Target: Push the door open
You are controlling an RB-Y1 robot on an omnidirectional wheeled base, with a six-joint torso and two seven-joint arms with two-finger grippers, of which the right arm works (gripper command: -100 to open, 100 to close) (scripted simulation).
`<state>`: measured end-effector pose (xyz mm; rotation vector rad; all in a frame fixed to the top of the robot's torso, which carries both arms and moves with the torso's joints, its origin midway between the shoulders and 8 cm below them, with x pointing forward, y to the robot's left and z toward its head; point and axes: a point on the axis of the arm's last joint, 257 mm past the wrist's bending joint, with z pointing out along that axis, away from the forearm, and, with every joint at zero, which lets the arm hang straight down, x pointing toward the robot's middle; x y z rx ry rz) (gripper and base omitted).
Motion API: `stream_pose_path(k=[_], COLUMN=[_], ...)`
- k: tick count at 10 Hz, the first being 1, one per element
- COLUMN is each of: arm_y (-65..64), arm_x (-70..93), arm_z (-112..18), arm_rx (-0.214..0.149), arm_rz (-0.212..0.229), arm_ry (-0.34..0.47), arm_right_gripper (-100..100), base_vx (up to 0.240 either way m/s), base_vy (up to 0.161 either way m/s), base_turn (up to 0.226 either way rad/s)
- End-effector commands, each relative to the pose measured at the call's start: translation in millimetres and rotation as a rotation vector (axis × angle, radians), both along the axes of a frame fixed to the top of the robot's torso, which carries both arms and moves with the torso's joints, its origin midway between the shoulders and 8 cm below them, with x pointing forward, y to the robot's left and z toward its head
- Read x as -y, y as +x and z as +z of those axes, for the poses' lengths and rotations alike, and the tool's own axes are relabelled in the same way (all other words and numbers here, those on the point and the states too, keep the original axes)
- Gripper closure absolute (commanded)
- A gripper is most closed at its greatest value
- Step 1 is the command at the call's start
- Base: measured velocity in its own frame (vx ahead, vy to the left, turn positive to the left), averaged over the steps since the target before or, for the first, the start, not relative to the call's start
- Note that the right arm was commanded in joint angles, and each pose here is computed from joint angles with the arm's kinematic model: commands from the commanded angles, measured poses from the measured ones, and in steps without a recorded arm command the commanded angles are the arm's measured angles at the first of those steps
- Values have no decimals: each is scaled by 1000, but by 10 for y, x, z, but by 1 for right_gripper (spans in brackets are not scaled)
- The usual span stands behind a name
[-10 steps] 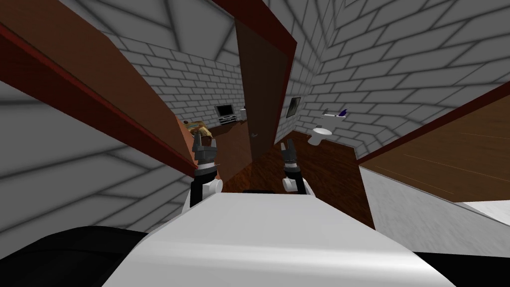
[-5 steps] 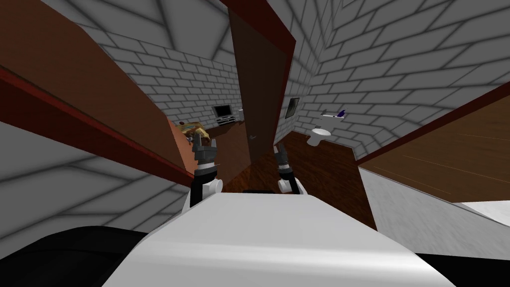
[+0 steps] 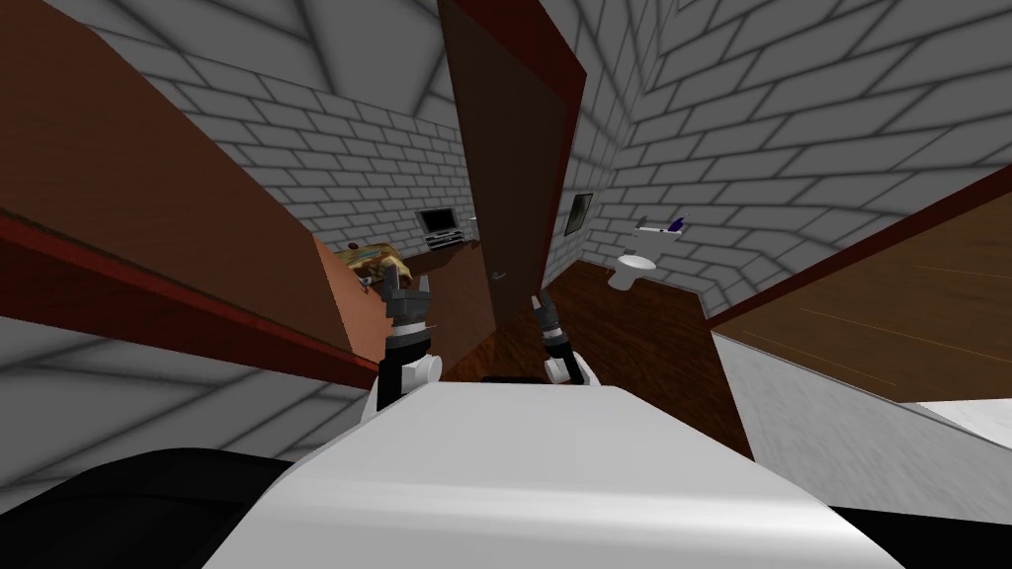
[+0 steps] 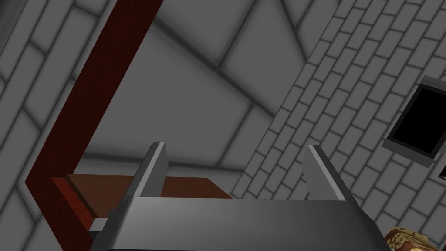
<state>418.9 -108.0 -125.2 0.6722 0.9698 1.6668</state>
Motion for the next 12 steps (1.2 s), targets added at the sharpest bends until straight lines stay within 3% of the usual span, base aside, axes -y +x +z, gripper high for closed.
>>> stream_pose_path(k=[1, 8, 9, 10, 12], arm_y=[-6, -53, -83, -83, -137], arm_x=[-198, -662, -785, -785, -957], arm_z=[-146, -613, -747, -747, -945], arm_rx=[-31, -118, -143, -143, -179], arm_rz=[46, 163, 195, 195, 241], arm_ry=[-1, -20, -28, -28, -43], arm_right_gripper=[-100, -100, -100, -100, -100], base_vx=[140, 109, 154, 111, 105], base_vy=[-9, -10, -9, -16, -22], base_turn=[-55, -33, -46, -25, -41])
